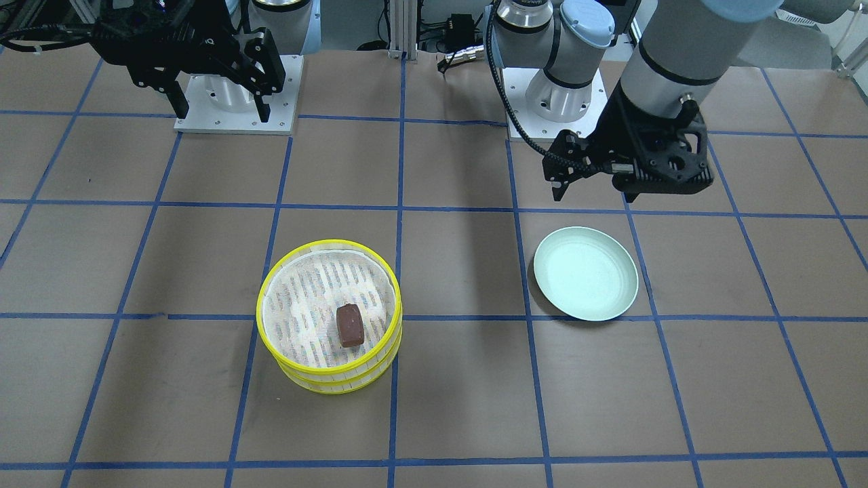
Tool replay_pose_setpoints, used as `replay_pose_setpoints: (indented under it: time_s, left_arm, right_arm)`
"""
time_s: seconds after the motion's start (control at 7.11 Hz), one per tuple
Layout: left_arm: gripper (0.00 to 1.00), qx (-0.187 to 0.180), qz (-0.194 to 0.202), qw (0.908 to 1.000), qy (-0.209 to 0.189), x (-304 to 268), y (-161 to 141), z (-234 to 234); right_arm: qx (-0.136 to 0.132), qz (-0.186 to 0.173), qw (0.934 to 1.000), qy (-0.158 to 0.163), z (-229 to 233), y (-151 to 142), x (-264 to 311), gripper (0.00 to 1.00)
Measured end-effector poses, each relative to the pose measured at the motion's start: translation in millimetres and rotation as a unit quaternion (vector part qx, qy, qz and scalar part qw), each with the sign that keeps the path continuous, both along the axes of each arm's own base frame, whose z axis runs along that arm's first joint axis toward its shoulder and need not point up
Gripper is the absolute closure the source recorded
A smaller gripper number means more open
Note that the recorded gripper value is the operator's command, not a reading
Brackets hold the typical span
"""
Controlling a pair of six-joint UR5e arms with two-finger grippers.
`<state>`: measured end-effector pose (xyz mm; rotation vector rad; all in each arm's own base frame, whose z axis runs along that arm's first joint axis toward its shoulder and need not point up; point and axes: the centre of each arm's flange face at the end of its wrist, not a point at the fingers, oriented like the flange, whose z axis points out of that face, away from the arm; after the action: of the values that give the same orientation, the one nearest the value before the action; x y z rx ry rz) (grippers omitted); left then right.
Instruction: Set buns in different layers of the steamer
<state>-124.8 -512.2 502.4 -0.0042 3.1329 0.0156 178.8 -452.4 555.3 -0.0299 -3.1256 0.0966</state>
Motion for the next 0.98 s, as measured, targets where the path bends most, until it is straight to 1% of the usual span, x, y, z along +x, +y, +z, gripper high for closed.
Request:
replay_pose_setpoints:
  time_s: [0.14, 0.28, 0.56, 0.98]
  left_arm:
    - [0.00, -0.008, -0.003, 0.9998, -0.016, 5, 16, 16]
    - [0.00, -0.017, -0.005, 0.9996, -0.022, 4, 28, 27]
    - [0.00, -0.027, -0.006, 0.9993, -0.024, 3, 38, 37]
    - [0.00, -0.031, -0.008, 0.9995, 0.002, -7, 43, 37]
  right_arm:
    - [0.001, 0.000, 1.0000, 0.001, 0, 1, 0, 0.00]
    - [0.001, 0.000, 1.0000, 0.001, -1, 1, 0, 0.00]
    - [0.001, 0.000, 1.0000, 0.001, 0, 2, 0, 0.00]
    - [0.001, 0.000, 1.0000, 0.001, -1, 2, 0, 0.00]
